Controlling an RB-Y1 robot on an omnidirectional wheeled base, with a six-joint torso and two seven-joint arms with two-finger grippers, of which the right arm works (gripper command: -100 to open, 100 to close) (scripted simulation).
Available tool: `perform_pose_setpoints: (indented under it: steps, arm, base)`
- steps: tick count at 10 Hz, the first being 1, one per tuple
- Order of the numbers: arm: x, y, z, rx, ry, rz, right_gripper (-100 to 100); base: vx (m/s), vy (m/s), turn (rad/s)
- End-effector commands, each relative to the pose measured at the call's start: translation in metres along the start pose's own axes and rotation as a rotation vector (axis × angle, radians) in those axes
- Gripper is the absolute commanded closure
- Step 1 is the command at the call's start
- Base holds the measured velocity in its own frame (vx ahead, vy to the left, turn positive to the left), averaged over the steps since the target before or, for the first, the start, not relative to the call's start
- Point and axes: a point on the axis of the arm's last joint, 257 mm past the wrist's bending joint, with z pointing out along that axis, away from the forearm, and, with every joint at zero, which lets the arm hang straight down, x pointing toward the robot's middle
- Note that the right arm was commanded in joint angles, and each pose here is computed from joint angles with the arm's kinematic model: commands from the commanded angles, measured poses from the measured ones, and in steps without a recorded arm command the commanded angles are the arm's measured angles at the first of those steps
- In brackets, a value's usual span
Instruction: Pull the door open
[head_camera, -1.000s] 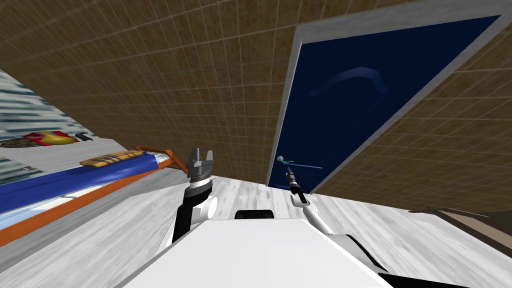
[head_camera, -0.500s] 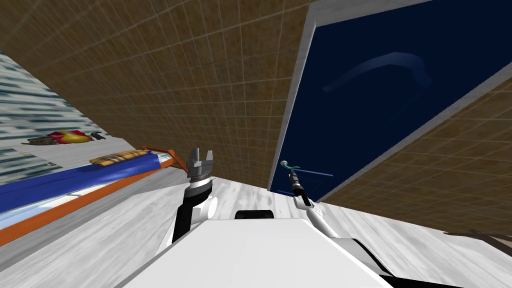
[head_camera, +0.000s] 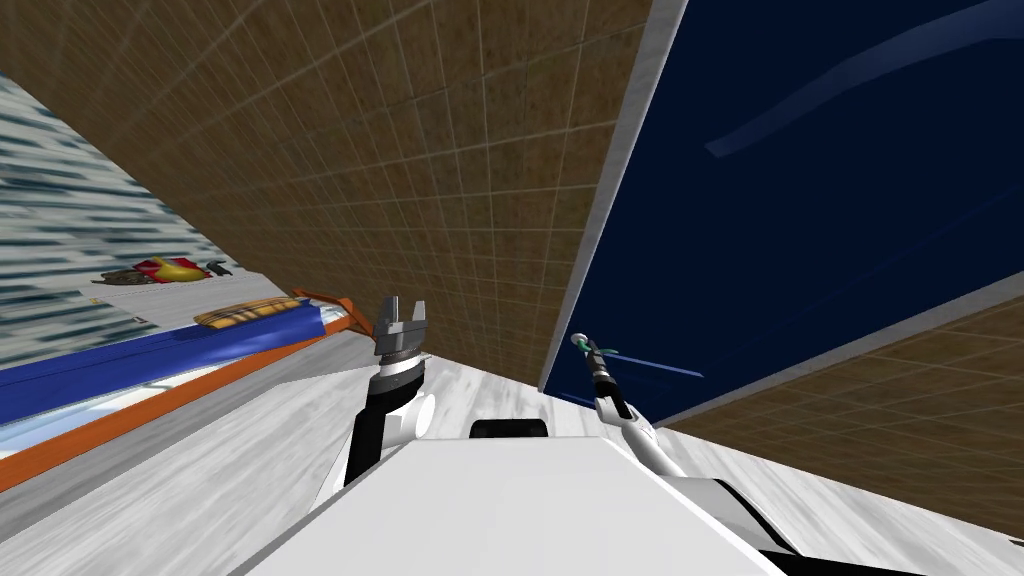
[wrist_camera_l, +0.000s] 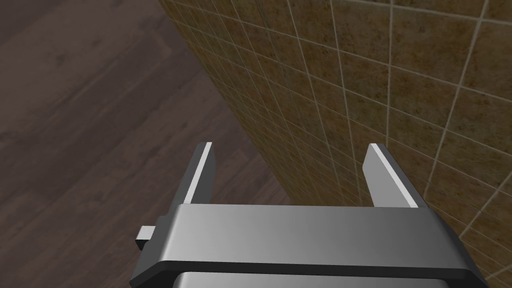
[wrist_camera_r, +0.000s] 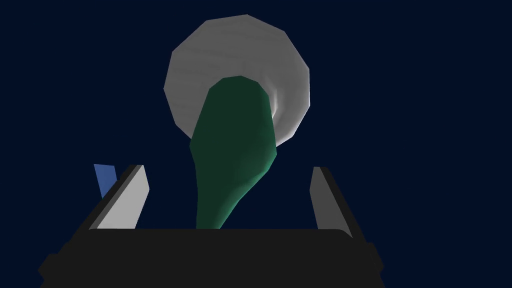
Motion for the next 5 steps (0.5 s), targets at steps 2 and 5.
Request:
perform_pose_setpoints:
  steps: [2,5]
  arm:
    - [0.0009,-0.0004,0.0003,0.003,0.001,-0.001,100]
    - [0.0009,-0.0004,0.0003,0.003,0.001,-0.001,100]
  base:
    - [-0.024,0.005,-0.007]
    - [-0.016,0.001,0.002]
